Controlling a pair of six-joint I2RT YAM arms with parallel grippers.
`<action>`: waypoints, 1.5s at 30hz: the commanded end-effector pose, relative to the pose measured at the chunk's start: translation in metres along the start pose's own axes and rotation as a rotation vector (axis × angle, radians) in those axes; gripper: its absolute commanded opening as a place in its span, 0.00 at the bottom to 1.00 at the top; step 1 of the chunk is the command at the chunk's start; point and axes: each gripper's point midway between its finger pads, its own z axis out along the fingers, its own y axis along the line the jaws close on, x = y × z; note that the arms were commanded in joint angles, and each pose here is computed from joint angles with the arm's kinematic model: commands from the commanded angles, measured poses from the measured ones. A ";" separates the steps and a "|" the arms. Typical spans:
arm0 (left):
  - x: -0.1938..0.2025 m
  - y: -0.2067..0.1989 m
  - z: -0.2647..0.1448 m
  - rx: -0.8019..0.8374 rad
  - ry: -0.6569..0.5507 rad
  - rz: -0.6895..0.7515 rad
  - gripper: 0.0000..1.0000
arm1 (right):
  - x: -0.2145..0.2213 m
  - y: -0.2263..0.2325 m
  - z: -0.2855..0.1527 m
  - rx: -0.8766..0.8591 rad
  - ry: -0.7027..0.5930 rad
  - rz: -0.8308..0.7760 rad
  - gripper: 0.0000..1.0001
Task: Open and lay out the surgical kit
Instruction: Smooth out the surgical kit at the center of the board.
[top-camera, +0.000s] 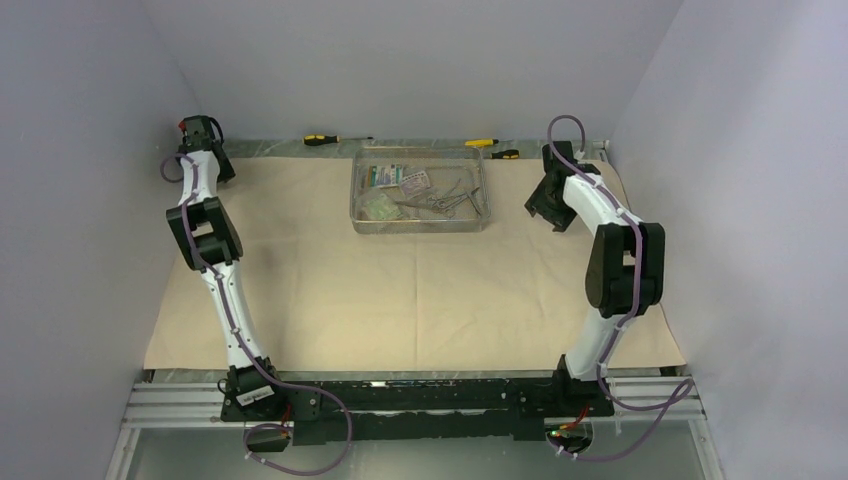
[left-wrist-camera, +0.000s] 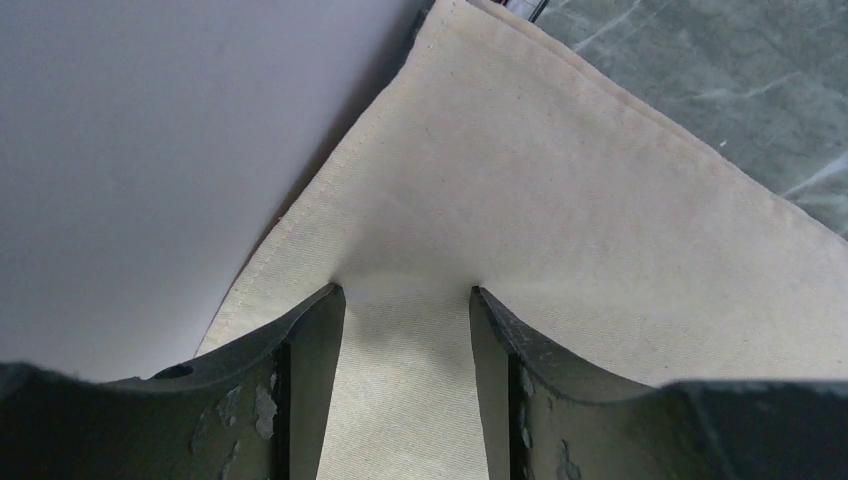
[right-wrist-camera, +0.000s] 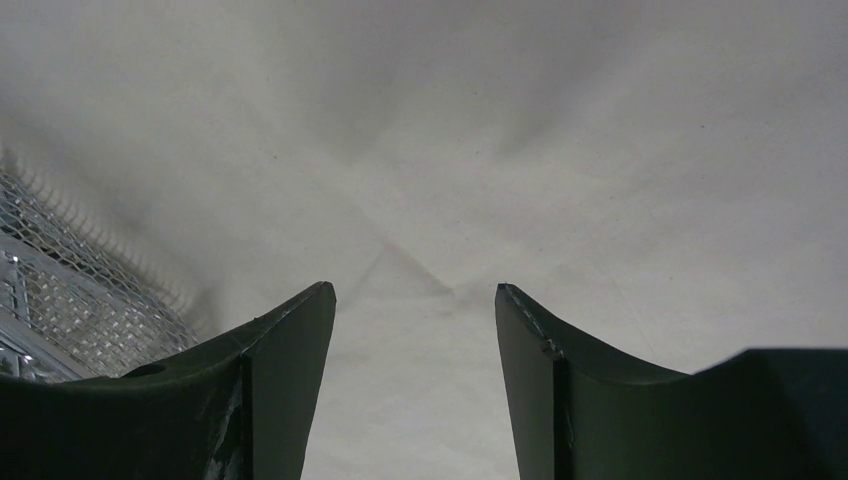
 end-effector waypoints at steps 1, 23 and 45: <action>0.056 0.030 0.028 -0.102 0.159 0.037 0.55 | -0.013 0.006 -0.001 0.001 -0.007 0.040 0.63; -0.071 0.010 -0.140 0.193 -0.114 0.033 0.97 | -0.039 -0.036 -0.047 0.046 -0.047 0.073 0.67; -0.004 -0.011 -0.204 0.321 0.004 -0.249 0.92 | 0.116 -0.171 -0.026 0.173 0.239 0.318 0.90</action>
